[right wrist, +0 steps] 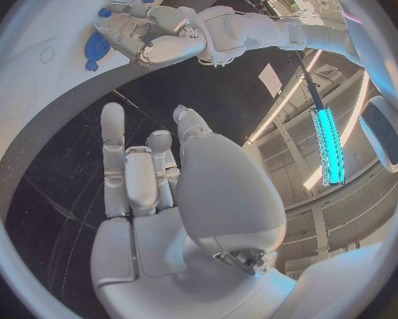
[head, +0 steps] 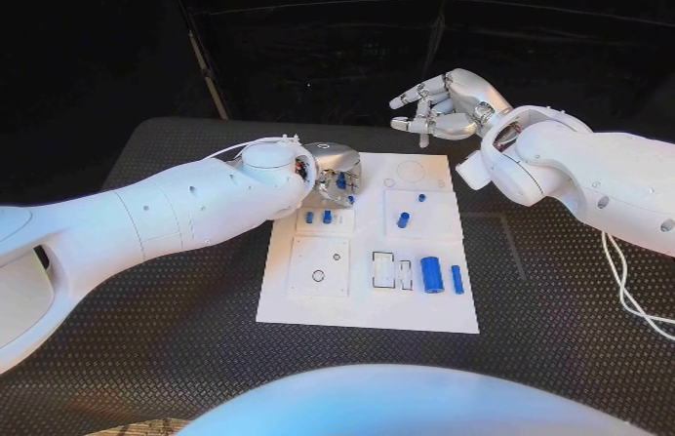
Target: Assemble the parts on the task board
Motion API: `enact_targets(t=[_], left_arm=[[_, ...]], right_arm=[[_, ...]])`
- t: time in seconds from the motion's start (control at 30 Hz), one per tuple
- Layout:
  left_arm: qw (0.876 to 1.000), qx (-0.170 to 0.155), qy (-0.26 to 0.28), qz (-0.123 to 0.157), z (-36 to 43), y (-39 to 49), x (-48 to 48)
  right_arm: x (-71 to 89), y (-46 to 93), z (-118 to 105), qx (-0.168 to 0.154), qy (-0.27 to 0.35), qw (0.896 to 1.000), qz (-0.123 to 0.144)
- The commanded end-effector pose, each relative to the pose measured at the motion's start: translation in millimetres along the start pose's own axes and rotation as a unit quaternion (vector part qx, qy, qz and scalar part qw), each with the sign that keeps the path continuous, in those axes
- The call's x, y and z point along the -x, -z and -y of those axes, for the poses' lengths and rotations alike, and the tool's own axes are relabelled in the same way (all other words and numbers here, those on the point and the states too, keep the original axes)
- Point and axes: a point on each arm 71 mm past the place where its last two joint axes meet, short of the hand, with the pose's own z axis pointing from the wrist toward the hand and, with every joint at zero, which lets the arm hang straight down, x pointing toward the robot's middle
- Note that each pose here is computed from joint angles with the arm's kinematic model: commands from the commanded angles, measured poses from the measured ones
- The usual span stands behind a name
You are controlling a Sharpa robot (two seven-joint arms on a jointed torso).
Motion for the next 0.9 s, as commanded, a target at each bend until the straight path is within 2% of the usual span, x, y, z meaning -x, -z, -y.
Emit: enact_targets(t=[0.03, 0.33, 0.9], left_arm=[[1.000, 0.006, -0.010, -0.015, -0.8, -1.2, -1.4], [0.999, 0.011, -0.012, -0.031, -1.3, -2.5, -4.0], [0.999, -0.001, -0.014, -0.053, 4.0, -4.5, -10.5]], right_arm=[[-0.5, -0.6, -2.3, 0.007, 0.000, 1.000, -0.003], [-0.9, -0.9, -2.6, 0.008, 0.000, 1.000, -0.004], [-2.2, -1.9, -3.3, 0.009, -0.001, 1.000, -0.005]])
